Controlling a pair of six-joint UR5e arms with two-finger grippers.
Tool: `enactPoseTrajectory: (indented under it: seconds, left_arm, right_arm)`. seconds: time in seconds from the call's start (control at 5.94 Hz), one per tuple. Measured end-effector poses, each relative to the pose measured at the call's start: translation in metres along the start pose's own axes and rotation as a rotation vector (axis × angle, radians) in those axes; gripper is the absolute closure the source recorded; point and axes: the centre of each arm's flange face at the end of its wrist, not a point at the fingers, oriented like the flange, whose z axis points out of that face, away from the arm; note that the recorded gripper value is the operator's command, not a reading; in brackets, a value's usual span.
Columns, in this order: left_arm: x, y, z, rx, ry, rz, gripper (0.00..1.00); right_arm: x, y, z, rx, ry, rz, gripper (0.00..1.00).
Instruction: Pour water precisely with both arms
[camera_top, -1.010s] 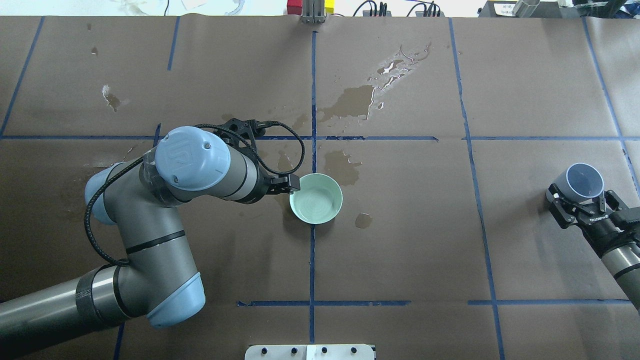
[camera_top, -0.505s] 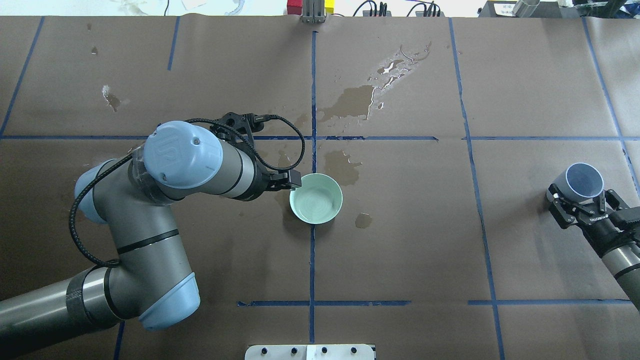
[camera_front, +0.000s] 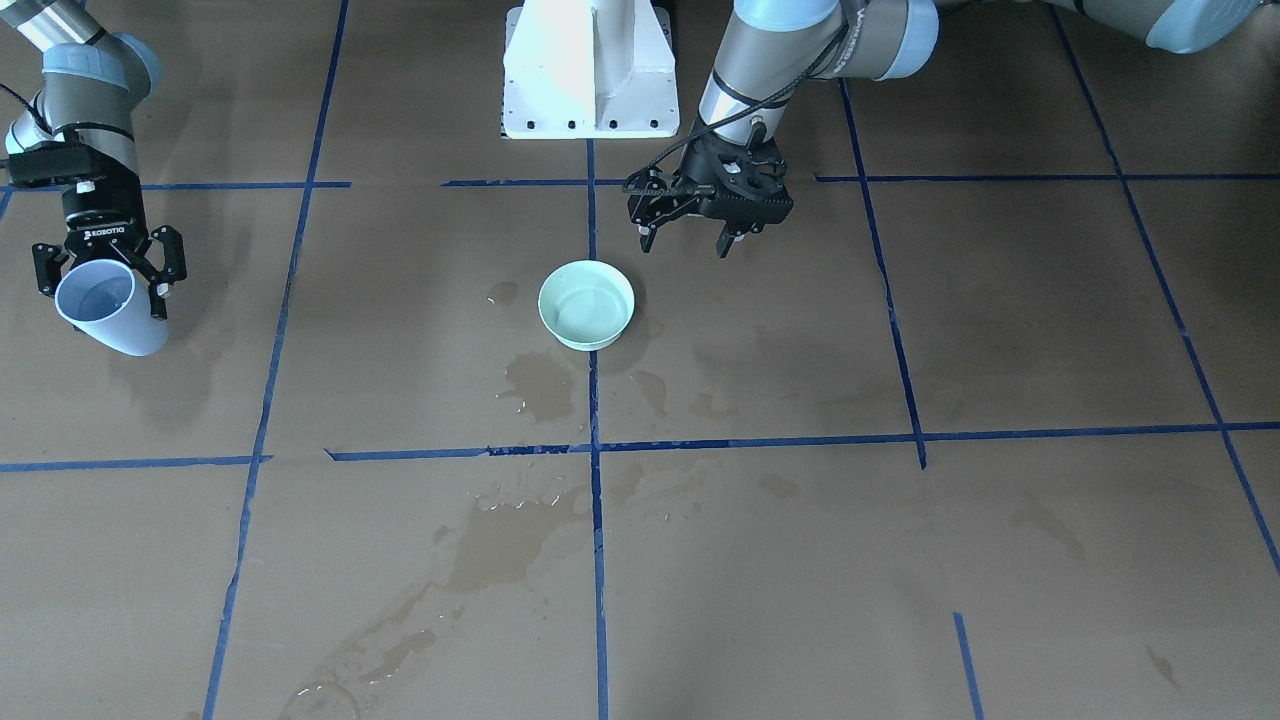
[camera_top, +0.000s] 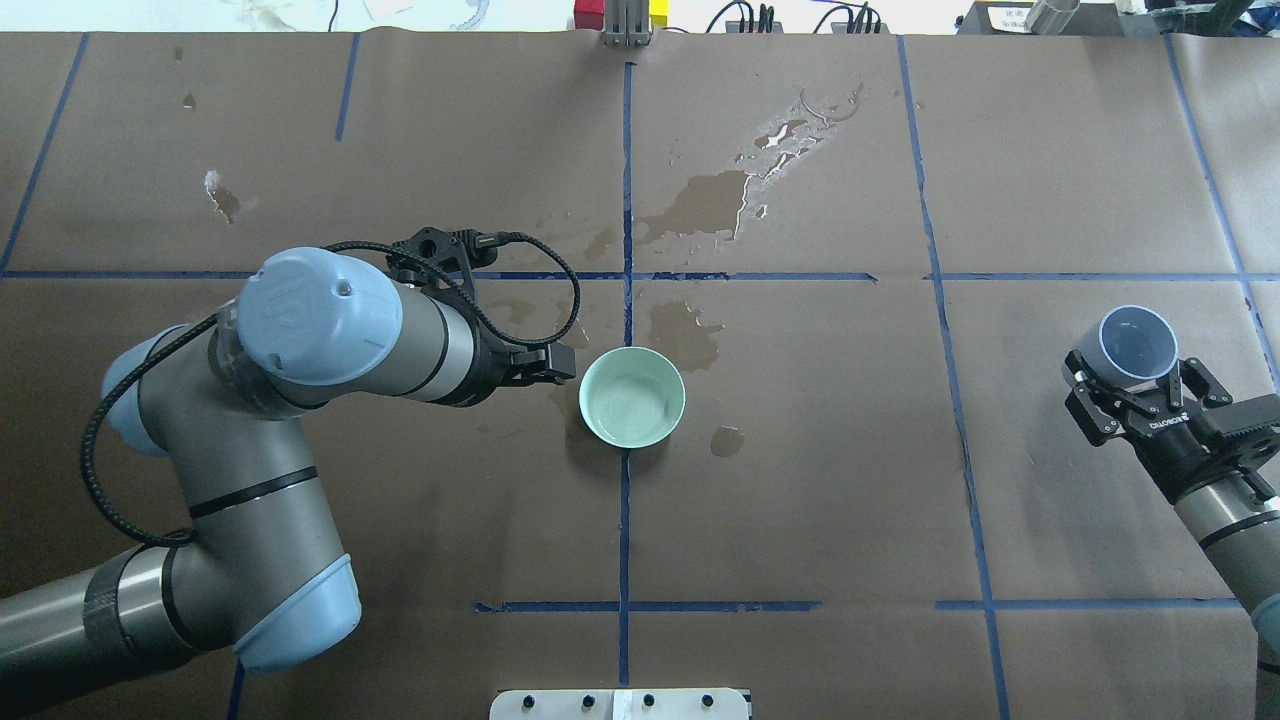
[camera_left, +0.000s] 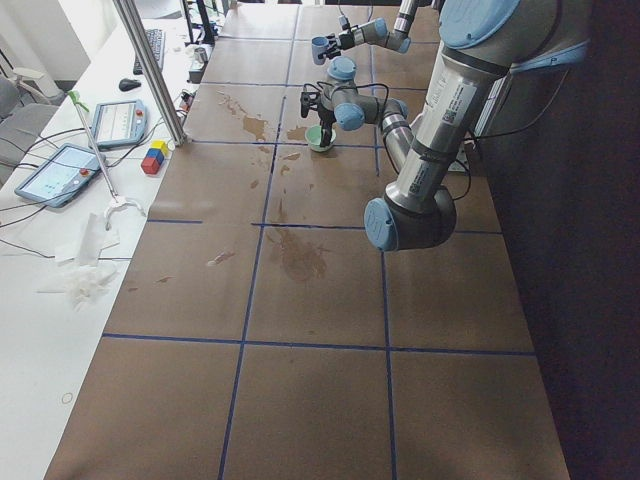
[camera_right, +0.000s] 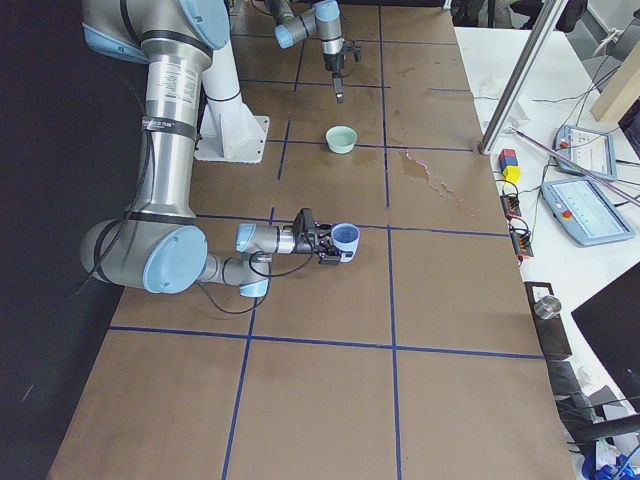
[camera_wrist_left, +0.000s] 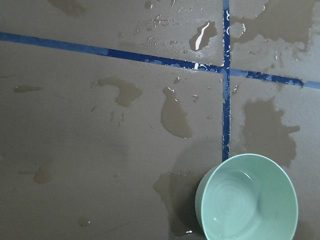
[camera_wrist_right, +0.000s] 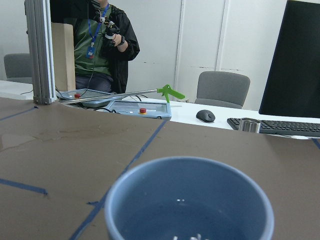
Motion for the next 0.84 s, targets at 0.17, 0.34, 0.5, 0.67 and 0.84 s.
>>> enactPoseTrajectory:
  seconds: [0.17,0.34,0.5,0.67,0.84]
  left_arm:
    - [-0.004,0.003,-0.016,0.007,0.021,0.003,0.0]
    - [-0.005,0.005,-0.03,0.014,0.041,0.006,0.0]
    - [-0.002,0.006,-0.046,0.031,0.067,0.009,0.0]
    - [0.002,0.007,-0.067,0.057,0.101,0.011,0.0]
    - [0.003,0.009,-0.079,0.07,0.121,0.012,0.0]
  right_arm:
    - [-0.004,-0.007,-0.001,0.01,-0.003,-0.003,0.76]
    - [-0.004,-0.008,-0.001,0.015,0.0,-0.006,0.76]
    - [-0.001,-0.009,-0.003,0.018,0.004,-0.01,0.76]
    - [0.003,-0.011,-0.007,0.016,0.006,-0.016,0.76]
    - [0.004,-0.011,-0.01,0.01,0.0,-0.02,0.76]
